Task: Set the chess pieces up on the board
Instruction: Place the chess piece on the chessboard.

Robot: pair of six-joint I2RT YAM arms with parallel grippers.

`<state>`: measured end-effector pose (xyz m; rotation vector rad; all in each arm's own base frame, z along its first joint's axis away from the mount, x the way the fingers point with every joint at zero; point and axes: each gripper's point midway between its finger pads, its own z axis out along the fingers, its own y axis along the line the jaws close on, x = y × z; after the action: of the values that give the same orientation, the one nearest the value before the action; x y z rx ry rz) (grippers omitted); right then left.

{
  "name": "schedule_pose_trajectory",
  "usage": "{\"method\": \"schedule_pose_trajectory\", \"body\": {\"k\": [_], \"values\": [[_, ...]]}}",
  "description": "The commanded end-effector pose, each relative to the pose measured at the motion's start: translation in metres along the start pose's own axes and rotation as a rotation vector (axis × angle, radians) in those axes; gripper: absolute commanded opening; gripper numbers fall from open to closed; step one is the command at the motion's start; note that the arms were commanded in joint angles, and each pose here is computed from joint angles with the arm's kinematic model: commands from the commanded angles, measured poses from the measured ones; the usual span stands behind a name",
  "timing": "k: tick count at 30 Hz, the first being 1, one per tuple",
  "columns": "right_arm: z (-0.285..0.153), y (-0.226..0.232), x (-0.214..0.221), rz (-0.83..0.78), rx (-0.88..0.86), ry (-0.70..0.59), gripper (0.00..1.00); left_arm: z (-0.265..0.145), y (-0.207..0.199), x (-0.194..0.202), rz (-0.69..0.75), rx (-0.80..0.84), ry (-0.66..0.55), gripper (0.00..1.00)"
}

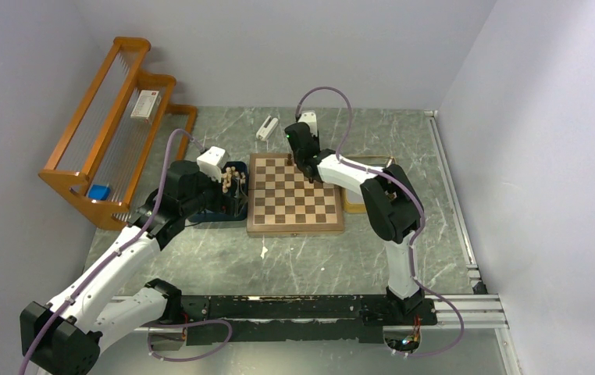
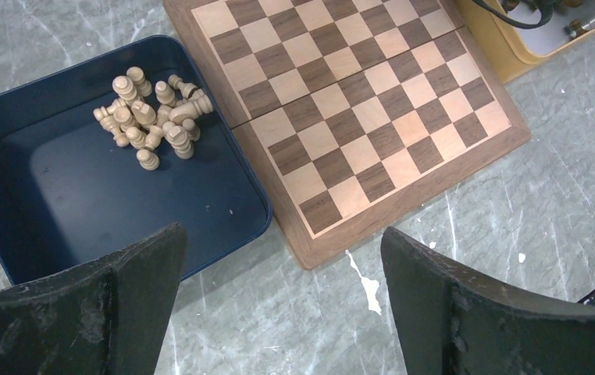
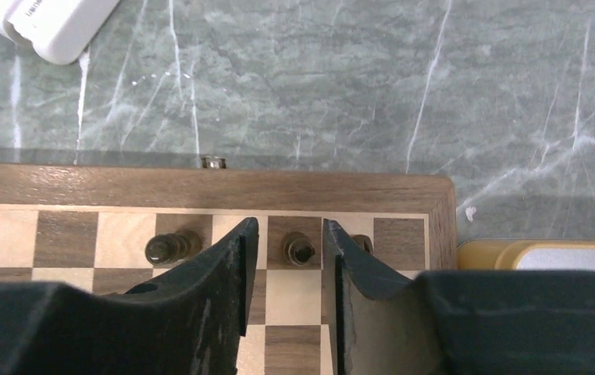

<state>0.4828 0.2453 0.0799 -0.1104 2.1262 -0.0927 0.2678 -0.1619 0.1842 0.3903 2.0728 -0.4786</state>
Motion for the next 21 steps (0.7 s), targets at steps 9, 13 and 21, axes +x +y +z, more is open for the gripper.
{"method": "schedule_pose_trajectory", "body": {"k": [9,13,21], "values": [[-0.029,-0.010,-0.045,0.029,-0.031,-0.063,0.51,-0.003,-0.001,-0.004,0.012,0.000,-0.019,0.98],[-0.047,-0.033,-0.048,0.022,0.006,-0.060,0.51,-0.003,-0.003,-0.009,0.005,0.004,-0.022,0.98],[-0.076,-0.090,-0.037,0.033,0.045,-0.012,0.49,-0.003,-0.018,-0.012,-0.010,0.079,0.011,0.98]]}}
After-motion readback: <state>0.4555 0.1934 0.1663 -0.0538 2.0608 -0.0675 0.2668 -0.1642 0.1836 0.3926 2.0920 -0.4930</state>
